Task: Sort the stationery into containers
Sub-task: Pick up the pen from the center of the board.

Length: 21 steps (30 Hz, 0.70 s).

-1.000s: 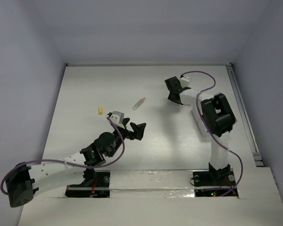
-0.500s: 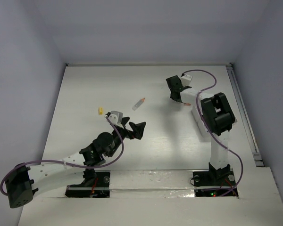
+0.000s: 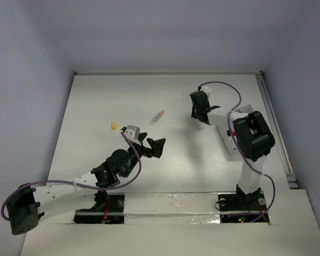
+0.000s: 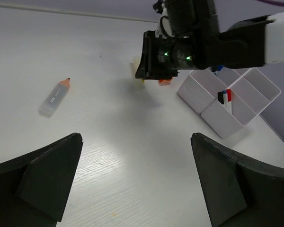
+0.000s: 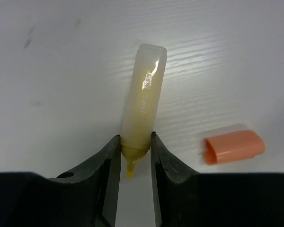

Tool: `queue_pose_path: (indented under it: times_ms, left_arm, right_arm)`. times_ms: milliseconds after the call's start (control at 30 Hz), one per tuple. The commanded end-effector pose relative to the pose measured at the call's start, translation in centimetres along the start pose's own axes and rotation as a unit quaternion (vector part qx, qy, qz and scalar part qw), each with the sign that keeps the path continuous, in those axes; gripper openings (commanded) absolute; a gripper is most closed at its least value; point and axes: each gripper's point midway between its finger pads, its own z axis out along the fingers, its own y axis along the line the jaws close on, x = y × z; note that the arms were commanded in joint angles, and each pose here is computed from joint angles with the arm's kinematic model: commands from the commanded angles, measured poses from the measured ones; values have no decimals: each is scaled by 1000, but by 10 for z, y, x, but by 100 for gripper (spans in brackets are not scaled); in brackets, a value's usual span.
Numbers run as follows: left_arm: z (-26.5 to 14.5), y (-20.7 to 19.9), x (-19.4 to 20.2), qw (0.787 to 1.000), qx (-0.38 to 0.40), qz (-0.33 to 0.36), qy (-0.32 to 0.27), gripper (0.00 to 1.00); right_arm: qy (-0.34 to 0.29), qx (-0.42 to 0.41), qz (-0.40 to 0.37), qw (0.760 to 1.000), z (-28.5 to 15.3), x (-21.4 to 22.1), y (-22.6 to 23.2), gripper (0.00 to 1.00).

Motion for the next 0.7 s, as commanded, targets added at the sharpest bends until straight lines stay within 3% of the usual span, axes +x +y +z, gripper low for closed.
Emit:
queue_pose_path:
  times_ms: [0, 167, 267, 467, 667]
  left_arm:
    - [5, -7, -15, 1000, 3, -5, -16, 99]
    - [7, -14, -48, 998, -6, -47, -32, 95]
    - [16, -16, -59, 996, -5, -87, -26, 90]
    - [47, -34, -57, 984, 66, -158, 47, 78]
    - [70, -48, -32, 961, 123, -198, 148, 78]
  right_arm:
    - [-72, -162, -51, 983, -67, -51, 44, 10]
    - [-62, -328, -70, 940, -143, -24, 57, 9]
    - [-72, -383, -72, 918, -182, -5, 55, 9]
    - [-105, -456, -95, 878, -241, 14, 67, 10]
    - [-127, -488, -110, 857, -268, 19, 77, 10]
